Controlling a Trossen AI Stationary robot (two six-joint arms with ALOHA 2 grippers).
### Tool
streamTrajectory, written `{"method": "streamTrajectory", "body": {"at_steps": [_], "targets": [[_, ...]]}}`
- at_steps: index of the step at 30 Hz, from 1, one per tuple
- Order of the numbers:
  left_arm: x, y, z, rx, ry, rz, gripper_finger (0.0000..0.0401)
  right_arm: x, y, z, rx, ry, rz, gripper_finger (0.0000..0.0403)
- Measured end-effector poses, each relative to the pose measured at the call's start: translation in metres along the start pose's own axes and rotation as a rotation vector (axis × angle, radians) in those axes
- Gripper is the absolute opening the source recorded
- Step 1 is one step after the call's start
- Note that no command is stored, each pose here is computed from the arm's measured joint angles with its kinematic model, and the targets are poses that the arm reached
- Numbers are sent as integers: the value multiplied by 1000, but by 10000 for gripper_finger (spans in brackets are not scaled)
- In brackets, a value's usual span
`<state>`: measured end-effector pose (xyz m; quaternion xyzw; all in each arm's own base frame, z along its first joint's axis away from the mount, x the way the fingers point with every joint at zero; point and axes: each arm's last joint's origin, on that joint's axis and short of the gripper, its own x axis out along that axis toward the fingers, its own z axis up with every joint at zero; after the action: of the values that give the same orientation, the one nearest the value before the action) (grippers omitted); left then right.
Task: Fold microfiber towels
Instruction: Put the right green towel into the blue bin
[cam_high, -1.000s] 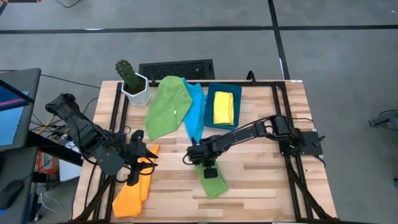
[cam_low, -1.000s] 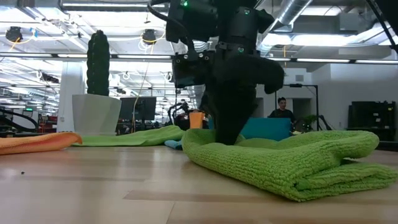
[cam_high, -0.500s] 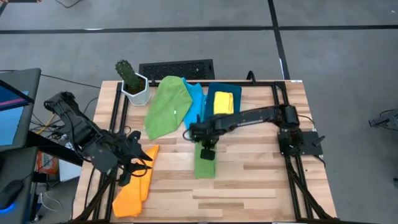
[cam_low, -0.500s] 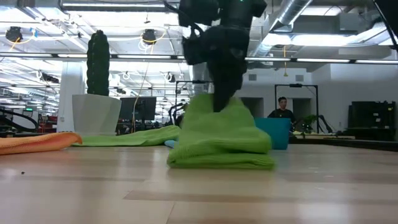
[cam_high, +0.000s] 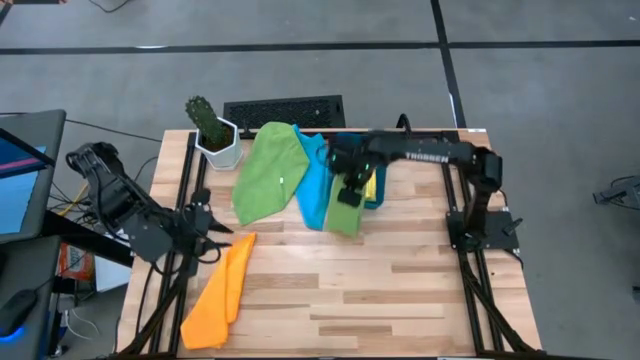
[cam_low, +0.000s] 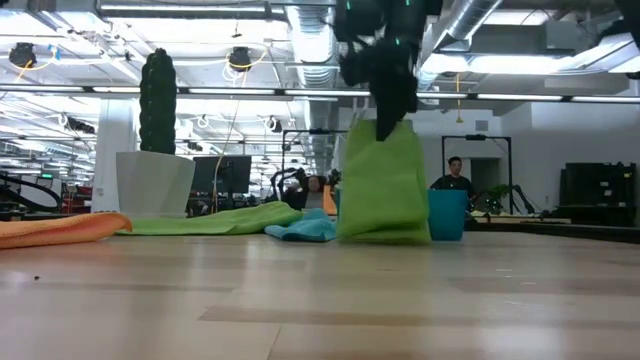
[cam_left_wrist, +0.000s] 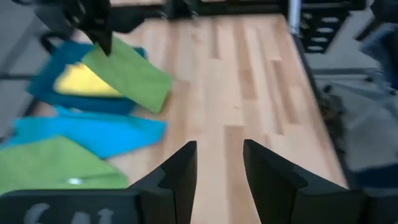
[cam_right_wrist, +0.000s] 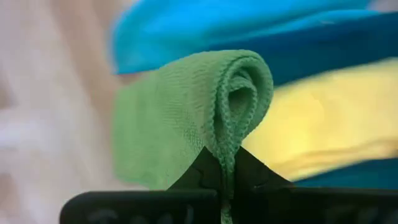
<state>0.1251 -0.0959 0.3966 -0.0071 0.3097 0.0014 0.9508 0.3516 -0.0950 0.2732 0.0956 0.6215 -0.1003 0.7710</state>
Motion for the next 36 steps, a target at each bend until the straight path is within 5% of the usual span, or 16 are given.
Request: {"method": "streamTrajectory", "body": {"at_steps": [10, 17, 26, 36], "targets": [[-11, 30, 5, -96, -137, 220, 123, -4, -119, -16, -41, -4, -36, 23], [-16, 49, 8, -183, -189, 350, 123, -8, -162, -24, -55, -124, -8, 23], [-15, 62, 9, -225, -186, 436, 123, 5, -150, -31, -113, -73, 31, 23], [-15, 67, 9, -222, -173, 455, 123, -54, -90, -23, -194, -176, 66, 23]]}}
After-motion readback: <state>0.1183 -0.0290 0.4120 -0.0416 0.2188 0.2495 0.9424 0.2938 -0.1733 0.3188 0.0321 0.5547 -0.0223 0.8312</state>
